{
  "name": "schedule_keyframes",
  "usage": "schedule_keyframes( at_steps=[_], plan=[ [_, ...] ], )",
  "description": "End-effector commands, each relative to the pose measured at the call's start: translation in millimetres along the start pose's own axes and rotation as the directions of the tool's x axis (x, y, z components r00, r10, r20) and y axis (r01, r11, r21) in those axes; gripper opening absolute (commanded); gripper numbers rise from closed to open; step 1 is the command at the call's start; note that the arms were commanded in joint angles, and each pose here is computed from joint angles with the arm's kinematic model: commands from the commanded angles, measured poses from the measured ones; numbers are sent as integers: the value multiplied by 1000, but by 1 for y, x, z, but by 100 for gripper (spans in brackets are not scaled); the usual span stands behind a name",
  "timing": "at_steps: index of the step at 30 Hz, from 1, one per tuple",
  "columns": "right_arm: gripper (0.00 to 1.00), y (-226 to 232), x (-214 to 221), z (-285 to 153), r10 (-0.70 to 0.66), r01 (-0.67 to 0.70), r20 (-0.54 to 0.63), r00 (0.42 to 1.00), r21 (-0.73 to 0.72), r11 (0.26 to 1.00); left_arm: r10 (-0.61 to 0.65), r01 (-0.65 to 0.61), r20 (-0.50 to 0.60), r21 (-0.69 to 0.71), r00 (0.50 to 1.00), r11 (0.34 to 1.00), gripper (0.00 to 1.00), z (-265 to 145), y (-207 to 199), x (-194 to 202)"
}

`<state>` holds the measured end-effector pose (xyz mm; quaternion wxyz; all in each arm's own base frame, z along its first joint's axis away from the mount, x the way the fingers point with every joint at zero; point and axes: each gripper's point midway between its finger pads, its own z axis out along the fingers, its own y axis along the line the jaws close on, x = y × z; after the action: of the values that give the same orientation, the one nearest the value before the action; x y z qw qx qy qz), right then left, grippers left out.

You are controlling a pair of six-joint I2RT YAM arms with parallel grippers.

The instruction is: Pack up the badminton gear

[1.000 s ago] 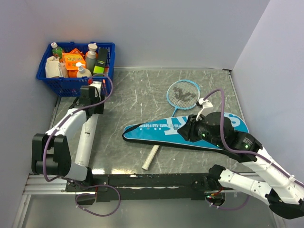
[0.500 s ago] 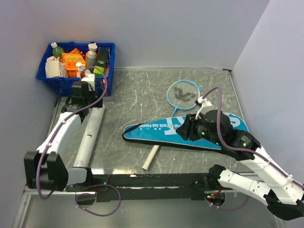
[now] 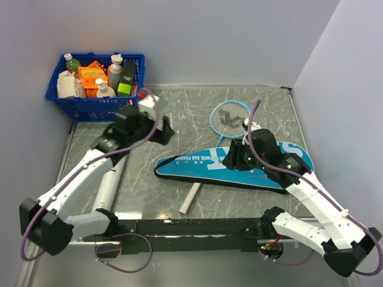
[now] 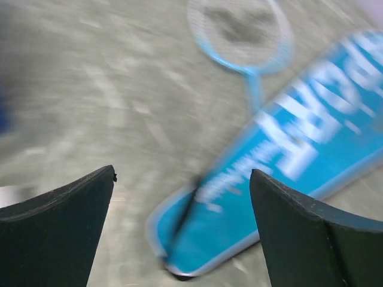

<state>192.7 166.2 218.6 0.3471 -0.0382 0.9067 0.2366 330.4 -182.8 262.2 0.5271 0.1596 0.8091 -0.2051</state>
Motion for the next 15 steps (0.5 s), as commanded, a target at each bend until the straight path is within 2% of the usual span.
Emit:
schedule_keyframes(
  at_steps=[1,2,8,11,15],
  plan=[
    [56,-5,10,14,12,-12,-50,999,3,1000,-64,79,-72,231,995,970,97,12,-73,11],
    [57,-7,15,19,20,-19,-71,997,11,1000,-49,77,-102,297,994,952,96,12,-93,21],
    [59,-25,55,44,132,-122,-163,978,69,990,28,54,-206,385,978,922,91,25,-141,81],
    [60,-30,82,53,211,-199,-217,953,79,977,123,-33,-210,389,970,921,90,25,-161,101],
    [60,-35,100,62,361,-343,-210,909,117,932,199,-119,-199,355,960,927,89,23,-170,113]
  ],
)
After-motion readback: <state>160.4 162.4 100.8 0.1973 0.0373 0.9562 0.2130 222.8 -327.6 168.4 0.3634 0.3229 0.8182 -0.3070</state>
